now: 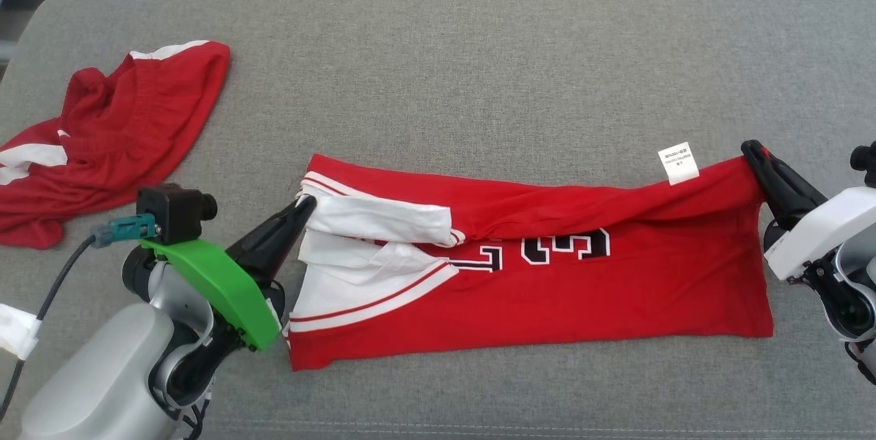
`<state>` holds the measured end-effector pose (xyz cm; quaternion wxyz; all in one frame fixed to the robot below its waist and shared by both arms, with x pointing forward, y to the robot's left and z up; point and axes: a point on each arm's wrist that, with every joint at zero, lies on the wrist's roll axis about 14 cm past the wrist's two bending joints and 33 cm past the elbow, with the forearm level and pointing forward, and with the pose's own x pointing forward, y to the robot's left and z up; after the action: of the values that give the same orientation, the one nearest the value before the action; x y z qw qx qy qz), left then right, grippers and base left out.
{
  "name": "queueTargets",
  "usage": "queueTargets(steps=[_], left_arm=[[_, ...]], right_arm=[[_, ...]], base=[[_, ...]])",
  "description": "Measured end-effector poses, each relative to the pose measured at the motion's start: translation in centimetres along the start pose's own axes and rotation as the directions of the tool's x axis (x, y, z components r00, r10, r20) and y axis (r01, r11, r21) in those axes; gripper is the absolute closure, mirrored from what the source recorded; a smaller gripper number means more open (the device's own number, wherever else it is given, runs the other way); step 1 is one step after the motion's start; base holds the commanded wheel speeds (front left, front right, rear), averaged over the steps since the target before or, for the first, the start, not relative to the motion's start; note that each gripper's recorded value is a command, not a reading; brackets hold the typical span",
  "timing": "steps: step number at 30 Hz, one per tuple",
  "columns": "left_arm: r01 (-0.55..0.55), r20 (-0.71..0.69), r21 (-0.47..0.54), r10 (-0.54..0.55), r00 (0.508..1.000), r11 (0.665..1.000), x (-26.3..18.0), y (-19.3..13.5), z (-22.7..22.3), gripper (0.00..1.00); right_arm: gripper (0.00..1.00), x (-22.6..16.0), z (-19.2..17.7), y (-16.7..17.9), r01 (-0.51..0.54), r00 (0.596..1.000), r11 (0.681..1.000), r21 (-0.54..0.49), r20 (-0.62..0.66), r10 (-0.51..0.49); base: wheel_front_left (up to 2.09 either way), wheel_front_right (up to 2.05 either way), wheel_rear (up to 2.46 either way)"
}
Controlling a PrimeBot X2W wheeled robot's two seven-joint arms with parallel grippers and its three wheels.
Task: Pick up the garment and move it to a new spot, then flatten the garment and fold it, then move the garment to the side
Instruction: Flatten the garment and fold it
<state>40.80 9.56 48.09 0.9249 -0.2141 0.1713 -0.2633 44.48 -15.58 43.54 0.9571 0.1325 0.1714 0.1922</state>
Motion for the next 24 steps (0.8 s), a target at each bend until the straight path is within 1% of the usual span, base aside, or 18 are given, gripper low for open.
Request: queueTargets(steps=[6,11,18,24], left_arm=[[0.018,0.002,-0.026,-0.018,1.0,1.0,-0.6,-0.8,-0.7,1.0],[0.0,-0.024,-0.043,-0.001,1.0,0.999,-1.4,-0.3,-1.9,1.0],[-0.013,-0.072,-0.059,0.009,0.997,0.998,-2.1,-0.1,-3.8,1.0],[-0.003,-0.122,-0.079,-0.007,0.993,0.997,-2.4,-0.7,-5.5,1.0]], right_arm=[[1.0,-0.9,-1.6,-1.0,0.03,0.999,0.999,0.011,-0.041,-0.03],[1.0,-1.2,-2.7,-0.9,0.024,0.997,1.0,0.007,-0.077,-0.023],[1.0,-1.5,-4.2,-1.3,0.023,0.991,0.999,-0.029,-0.132,-0.027],[1.0,-1.8,-5.2,-1.7,0.022,0.985,0.998,-0.065,-0.169,-0.033]], base=[[0.0,0.0,0.0],[0.0,0.0,0.0],[0.0,0.0,0.0],[0.0,0.0,0.0]])
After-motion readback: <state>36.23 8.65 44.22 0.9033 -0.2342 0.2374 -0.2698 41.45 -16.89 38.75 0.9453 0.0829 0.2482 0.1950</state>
